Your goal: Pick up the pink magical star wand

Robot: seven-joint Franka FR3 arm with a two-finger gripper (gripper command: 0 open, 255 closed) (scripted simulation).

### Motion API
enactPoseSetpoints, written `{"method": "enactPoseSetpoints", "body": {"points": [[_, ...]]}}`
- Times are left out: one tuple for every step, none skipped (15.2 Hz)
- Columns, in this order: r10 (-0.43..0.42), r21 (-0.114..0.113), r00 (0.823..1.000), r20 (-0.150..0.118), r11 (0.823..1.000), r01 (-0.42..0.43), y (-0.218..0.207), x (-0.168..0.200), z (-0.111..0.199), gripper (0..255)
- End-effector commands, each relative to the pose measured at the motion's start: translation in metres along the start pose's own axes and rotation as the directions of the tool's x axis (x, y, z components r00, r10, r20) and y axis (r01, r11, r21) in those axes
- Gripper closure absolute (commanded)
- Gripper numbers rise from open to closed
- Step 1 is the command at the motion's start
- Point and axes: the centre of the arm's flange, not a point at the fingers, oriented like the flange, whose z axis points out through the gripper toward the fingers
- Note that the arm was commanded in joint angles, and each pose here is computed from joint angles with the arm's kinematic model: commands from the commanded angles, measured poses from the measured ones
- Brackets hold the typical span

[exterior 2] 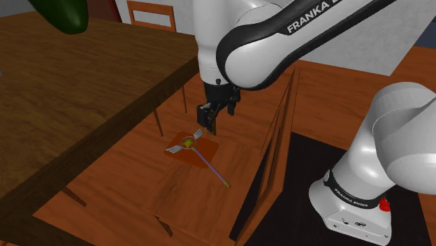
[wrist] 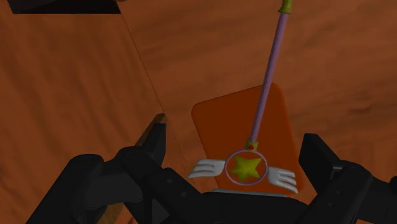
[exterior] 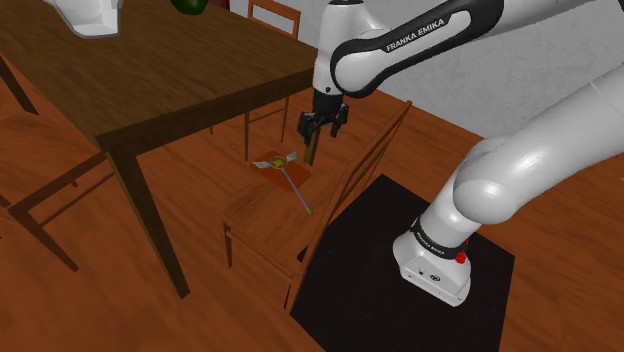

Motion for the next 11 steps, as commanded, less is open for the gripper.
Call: {"method": "enactPoseSetpoints", "body": {"points": [[0.013, 0.001, 1.0, 0.004, 1.0, -0.013, -0.01, 0.005, 0.025, 0], [0.019, 0.001, 1.0, 0.007, 1.0, -0.019, -0.014, 0.008, 0.037, 0], [0.025, 0.0, 1.0, 0.009, 1.0, -0.025, -0.019, 0.011, 0.049, 0], [0.031, 0.0, 0.999, 0.012, 1.0, -0.031, -0.024, 0.014, 0.061, 0], [0.037, 0.0, 0.999, 0.014, 0.999, -0.037, -0.028, 0.017, 0.073, 0], [0.043, 0.0, 0.999, 0.017, 0.999, -0.043, -0.033, 0.02, 0.085, 0], [0.049, -0.001, 0.999, 0.02, 0.999, -0.049, -0.037, 0.023, 0.097, 0], [0.055, -0.001, 0.998, 0.022, 0.998, -0.055, -0.042, 0.026, 0.11, 0], [0.061, -0.001, 0.998, 0.025, 0.998, -0.061, -0.047, 0.029, 0.122, 0], [0.067, -0.001, 0.997, 0.028, 0.998, -0.067, -0.051, 0.032, 0.134, 0], [0.073, -0.002, 0.997, 0.03, 0.997, -0.073, -0.056, 0.035, 0.146, 0]]}}
